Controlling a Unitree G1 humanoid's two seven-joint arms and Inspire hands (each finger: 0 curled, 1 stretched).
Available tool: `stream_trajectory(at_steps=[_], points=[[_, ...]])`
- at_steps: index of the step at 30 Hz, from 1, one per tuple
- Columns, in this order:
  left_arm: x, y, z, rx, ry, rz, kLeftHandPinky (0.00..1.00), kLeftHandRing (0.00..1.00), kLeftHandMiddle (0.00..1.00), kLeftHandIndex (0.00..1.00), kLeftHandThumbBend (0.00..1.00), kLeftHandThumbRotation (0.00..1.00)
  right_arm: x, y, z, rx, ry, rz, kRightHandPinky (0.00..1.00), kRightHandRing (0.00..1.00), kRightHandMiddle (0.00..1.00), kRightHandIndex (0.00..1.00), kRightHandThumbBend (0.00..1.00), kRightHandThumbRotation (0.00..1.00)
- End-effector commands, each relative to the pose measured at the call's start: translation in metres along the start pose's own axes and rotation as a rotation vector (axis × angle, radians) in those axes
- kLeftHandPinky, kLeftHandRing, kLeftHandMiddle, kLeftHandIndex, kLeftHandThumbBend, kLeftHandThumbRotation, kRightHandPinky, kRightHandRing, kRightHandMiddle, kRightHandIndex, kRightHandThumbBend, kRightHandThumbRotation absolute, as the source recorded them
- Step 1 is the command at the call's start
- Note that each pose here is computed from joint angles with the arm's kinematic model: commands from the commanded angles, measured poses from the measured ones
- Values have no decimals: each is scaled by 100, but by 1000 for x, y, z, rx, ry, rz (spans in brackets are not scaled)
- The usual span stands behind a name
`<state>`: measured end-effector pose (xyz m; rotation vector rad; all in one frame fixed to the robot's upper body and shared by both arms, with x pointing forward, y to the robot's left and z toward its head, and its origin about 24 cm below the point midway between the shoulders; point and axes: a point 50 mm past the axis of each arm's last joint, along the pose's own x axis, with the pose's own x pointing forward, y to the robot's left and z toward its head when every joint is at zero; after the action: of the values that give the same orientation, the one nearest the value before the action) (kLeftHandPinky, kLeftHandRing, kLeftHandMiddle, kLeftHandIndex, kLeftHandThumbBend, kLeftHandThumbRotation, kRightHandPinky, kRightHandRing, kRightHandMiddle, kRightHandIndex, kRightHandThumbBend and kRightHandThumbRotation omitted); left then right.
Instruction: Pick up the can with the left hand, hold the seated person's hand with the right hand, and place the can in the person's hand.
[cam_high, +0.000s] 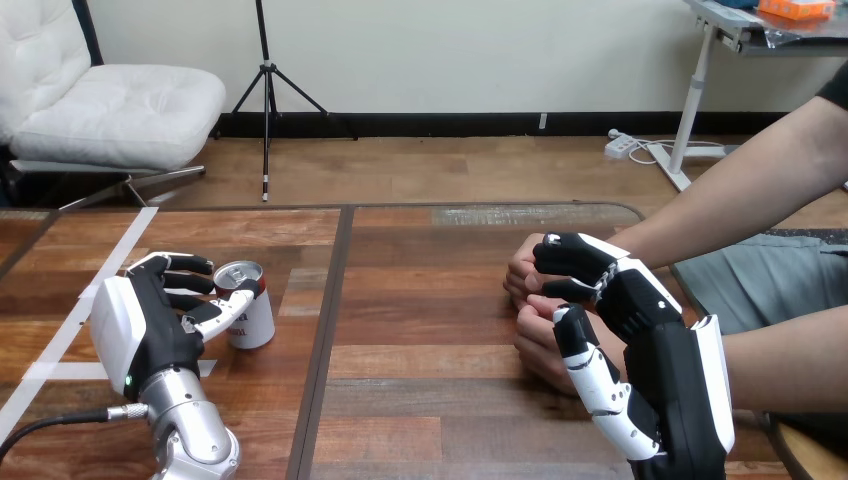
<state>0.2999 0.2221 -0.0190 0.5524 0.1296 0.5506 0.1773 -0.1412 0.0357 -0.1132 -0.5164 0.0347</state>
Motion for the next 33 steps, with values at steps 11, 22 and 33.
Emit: stream_trajectory(at_steps=[11, 22, 33], points=[[13, -4, 33, -30, -127, -1, 41, 46, 51, 50, 74, 0, 12, -3, 8, -10, -75, -4, 65, 72, 73, 73, 49, 60], [13, -5, 29, 52, -135, -40, 53, 62, 64, 63, 81, 0, 11, -3, 9, -3, -76, -6, 65, 72, 73, 73, 50, 60], [12, -6, 25, 72, -116, -35, 60, 69, 72, 71, 87, 3, 10, -3, 9, 0, -71, -5, 66, 73, 74, 74, 49, 59]])
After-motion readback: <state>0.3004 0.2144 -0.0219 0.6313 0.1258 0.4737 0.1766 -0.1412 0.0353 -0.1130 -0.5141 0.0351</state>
